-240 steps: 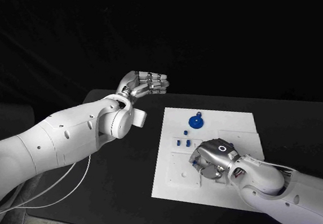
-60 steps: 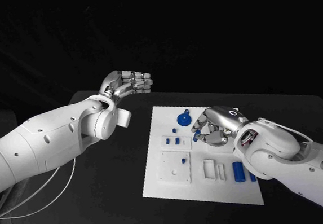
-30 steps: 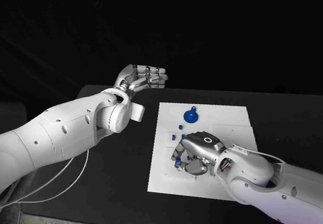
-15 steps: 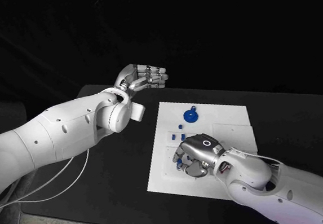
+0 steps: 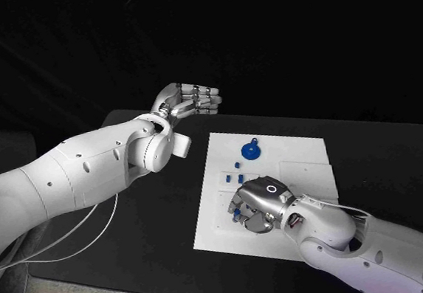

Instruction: Assemble the parts on the task board

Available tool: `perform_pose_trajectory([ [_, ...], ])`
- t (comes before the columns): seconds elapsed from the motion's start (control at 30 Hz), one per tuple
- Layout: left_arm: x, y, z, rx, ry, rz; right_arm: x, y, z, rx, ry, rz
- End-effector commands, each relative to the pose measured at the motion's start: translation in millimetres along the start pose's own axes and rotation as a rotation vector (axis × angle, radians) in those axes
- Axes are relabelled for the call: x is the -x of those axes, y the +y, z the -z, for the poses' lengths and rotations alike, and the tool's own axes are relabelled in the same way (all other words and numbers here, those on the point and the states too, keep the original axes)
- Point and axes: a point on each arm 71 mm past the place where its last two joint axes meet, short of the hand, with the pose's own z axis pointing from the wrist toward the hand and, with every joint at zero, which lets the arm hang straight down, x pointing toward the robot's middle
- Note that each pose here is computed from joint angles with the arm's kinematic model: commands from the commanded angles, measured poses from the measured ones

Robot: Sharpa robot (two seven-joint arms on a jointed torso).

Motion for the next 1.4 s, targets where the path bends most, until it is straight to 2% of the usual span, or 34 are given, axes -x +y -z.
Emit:
perform_pose_trajectory([
  [0.03, -2.5, -1.5, -0.8, -0.009, 0.016, 0.005, -1.7, 2.1, 0.2, 0.017, 0.004, 0.017],
  [0.7, -3.1, -1.3, -1.3, -0.008, 0.019, 0.005, -5.6, 3.3, -0.6, 0.019, 0.002, 0.022],
  [1.1, -3.5, -1.2, -1.5, -0.008, 0.02, 0.006, -5.5, 2.9, -1.2, 0.012, -0.023, 0.025],
  [1.23, -3.7, -1.2, -1.6, -0.007, 0.02, 0.006, -7.4, 1.5, -1.2, 0.007, -0.005, 0.028],
  [1.4, -3.7, -1.1, -1.6, -0.006, 0.02, 0.006, -13.8, -1.1, -0.7, -0.005, 0.047, 0.041],
])
